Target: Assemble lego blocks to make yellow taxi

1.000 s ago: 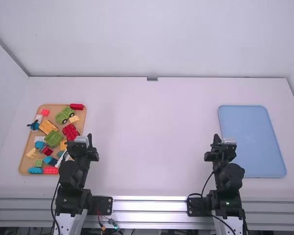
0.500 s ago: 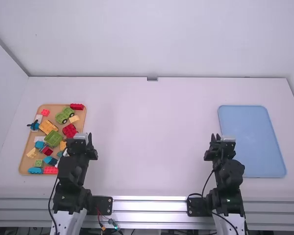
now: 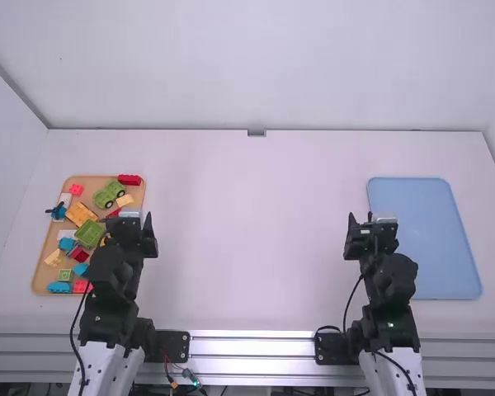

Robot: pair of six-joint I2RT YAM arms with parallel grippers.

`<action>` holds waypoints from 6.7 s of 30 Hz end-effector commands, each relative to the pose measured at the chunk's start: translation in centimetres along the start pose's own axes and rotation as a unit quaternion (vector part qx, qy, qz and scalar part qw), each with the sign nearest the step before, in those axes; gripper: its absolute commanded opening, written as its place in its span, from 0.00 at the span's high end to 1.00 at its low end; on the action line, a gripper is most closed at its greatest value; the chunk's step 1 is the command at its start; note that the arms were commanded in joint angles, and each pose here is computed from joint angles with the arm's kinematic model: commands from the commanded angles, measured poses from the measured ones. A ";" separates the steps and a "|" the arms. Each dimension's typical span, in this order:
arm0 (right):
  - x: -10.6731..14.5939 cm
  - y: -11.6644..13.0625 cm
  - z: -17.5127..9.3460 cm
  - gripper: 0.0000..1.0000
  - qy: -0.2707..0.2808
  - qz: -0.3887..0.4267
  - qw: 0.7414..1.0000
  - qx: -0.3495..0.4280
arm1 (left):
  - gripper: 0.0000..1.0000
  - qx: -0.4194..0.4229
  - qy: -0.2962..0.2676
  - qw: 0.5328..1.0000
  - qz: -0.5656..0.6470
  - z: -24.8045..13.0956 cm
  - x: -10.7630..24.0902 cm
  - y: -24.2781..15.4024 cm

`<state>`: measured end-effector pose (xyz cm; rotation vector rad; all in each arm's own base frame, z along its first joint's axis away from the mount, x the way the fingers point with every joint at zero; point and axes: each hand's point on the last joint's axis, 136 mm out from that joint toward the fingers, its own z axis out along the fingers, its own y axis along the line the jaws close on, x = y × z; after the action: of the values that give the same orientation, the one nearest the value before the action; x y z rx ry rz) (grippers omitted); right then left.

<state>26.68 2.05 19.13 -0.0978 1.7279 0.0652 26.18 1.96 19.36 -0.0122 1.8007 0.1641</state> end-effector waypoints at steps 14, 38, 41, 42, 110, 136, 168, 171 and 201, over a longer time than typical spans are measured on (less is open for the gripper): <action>-4.5 1.8 3.3 0.29 0.007 -0.023 0.999 -0.046 | 0.30 -0.148 0.022 0.985 -0.084 1.3 -4.4 4.9; -7.3 3.5 8.6 0.02 0.000 -0.034 0.996 -0.080 | 0.01 -0.293 0.359 0.843 -0.273 8.6 3.8 19.1; -7.2 3.5 8.8 0.01 0.002 -0.032 0.996 -0.080 | 0.01 -0.281 0.400 0.817 -0.304 9.8 6.8 21.0; -7.2 3.6 8.8 0.01 0.003 -0.032 0.996 -0.081 | 0.01 -0.281 0.406 0.812 -0.311 10.0 7.4 21.4; -6.6 5.9 8.5 0.01 0.011 -0.054 0.992 -0.113 | 0.19 -0.232 0.456 0.774 -0.372 15.9 20.4 21.6; -6.7 5.9 8.5 0.01 0.009 -0.054 0.992 -0.113 | 0.25 -0.228 0.492 0.741 -0.397 14.4 21.1 19.7; -6.7 5.9 8.4 0.01 0.012 -0.037 0.993 -0.113 | 0.86 -0.010 0.460 0.875 -0.150 12.9 3.9 12.7; -7.0 5.9 8.1 0.01 0.008 -0.037 0.993 -0.113 | 0.88 0.075 0.441 0.894 -0.031 13.5 2.9 7.1; -9.6 5.4 1.5 0.01 -0.018 -0.040 0.993 -0.112 | 0.99 0.511 0.308 0.623 0.506 5.2 15.1 -25.3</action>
<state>29.15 7.74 26.34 -0.3302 1.7165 0.1982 30.35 -21.37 1.62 1.9994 2.1035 -0.0884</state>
